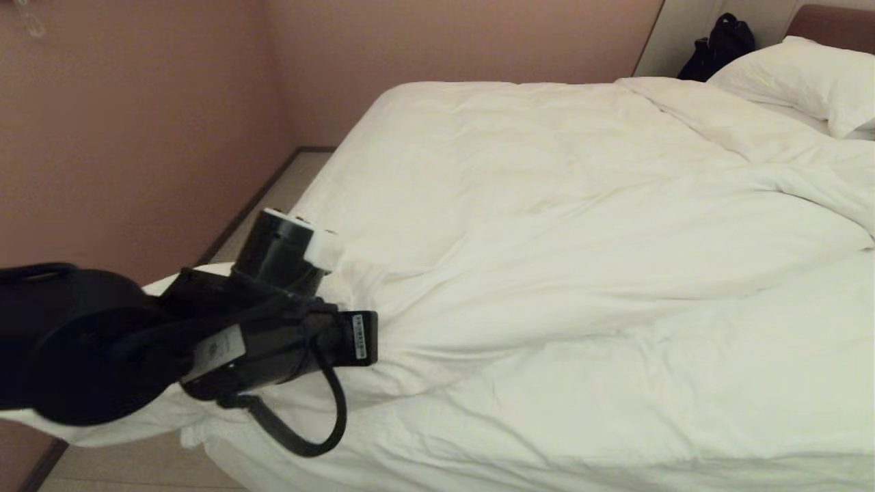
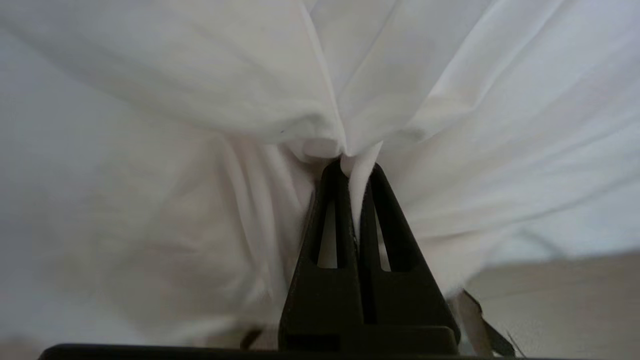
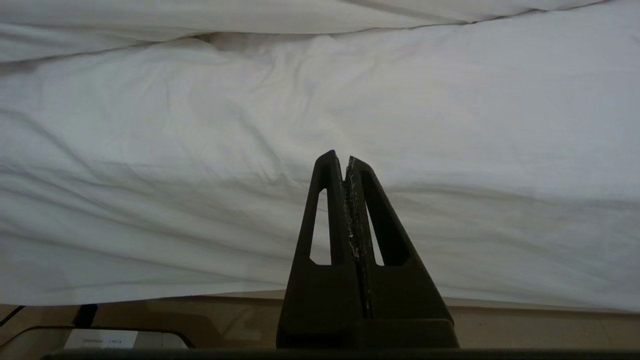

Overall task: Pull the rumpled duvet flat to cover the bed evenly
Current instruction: Flatten the corners of the folded blanket

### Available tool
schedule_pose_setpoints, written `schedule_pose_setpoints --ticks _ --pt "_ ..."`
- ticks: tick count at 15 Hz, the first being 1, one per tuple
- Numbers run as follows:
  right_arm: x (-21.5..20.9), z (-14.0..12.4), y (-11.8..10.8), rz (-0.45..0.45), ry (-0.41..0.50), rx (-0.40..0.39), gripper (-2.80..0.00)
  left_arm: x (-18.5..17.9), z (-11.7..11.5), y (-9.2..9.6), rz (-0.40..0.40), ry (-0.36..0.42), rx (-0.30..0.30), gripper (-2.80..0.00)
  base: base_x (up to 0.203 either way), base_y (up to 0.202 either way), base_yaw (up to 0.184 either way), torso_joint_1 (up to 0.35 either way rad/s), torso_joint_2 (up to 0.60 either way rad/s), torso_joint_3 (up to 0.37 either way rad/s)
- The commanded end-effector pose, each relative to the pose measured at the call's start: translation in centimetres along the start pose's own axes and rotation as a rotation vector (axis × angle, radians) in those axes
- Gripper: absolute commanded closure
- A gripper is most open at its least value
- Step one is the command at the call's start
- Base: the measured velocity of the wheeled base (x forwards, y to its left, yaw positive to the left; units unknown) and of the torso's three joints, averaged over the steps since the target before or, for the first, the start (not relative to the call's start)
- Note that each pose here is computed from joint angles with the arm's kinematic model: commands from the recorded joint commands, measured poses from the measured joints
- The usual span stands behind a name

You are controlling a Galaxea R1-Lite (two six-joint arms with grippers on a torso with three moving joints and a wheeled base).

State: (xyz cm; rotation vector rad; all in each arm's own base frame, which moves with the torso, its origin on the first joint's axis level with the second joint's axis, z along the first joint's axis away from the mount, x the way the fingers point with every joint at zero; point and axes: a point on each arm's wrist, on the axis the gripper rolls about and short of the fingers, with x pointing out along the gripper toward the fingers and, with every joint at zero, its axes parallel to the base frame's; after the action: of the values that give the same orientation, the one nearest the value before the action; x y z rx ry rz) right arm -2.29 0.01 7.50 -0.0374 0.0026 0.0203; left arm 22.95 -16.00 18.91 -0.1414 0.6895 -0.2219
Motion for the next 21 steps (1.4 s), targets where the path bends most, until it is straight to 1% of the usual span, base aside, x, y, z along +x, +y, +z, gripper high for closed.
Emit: schedule_pose_setpoints --ticks 1,3,5,7,8,10,14,17,18,20,21 --pt "0.0 0.0 0.0 0.001 0.002 -0.001 0.0 -3.4 -1.1 0.6 -0.033 -0.029 -0.009 0.0 0.0 0.0 0.0 0.0 0.0 0.0" --pt "0.0 0.0 0.0 0.001 0.002 -0.001 0.0 -4.6 -2.3 1.1 -0.042 -0.023 -0.003 0.0 0.0 0.0 0.0 0.001 0.0 0.018" --pt "0.0 0.0 0.0 0.001 0.002 -0.001 0.0 -5.1 -2.7 1.2 -0.045 -0.02 0.003 0.0 0.0 0.0 0.0 0.0 0.0 0.0" --pt "0.0 0.0 0.0 0.001 0.002 -0.001 0.0 -5.5 -4.1 1.7 -0.046 0.008 0.022 0.0 0.0 0.0 0.0 0.0 0.0 0.0" --pt "0.0 0.0 0.0 0.001 0.002 -0.001 0.0 -5.5 -4.2 1.6 -0.047 0.012 0.025 0.0 0.0 0.0 0.0 0.0 0.0 0.0" --pt "0.0 0.0 0.0 0.001 0.002 -0.001 0.0 -5.2 -5.9 1.7 -0.049 0.061 0.058 0.0 0.0 0.0 0.0 0.0 0.0 0.0" --pt "0.0 0.0 0.0 0.001 0.002 -0.001 0.0 -5.6 -6.8 1.8 -0.063 0.074 0.072 0.0 0.0 0.0 0.0 0.0 0.0 0.0" --pt "0.0 0.0 0.0 0.001 0.002 -0.001 0.0 -5.2 -6.9 1.7 -0.051 0.083 0.081 0.0 0.0 0.0 0.0 0.0 0.0 0.0" --pt "0.0 0.0 0.0 0.001 0.002 -0.001 0.0 -5.1 -6.8 1.6 -0.049 0.085 0.09 -2.8 0.0 0.0 0.0 0.0 0.0 0.0" --pt "0.0 0.0 0.0 0.001 0.002 -0.001 0.0 -5.3 -6.4 1.4 -0.06 0.064 0.087 -2.8 0.0 0.0 0.0 0.0 0.0 0.0" --pt "0.0 0.0 0.0 0.001 0.002 -0.001 0.0 -5.6 -6.0 1.2 -0.073 0.041 0.079 -2.8 0.0 0.0 0.0 0.0 0.0 0.0"
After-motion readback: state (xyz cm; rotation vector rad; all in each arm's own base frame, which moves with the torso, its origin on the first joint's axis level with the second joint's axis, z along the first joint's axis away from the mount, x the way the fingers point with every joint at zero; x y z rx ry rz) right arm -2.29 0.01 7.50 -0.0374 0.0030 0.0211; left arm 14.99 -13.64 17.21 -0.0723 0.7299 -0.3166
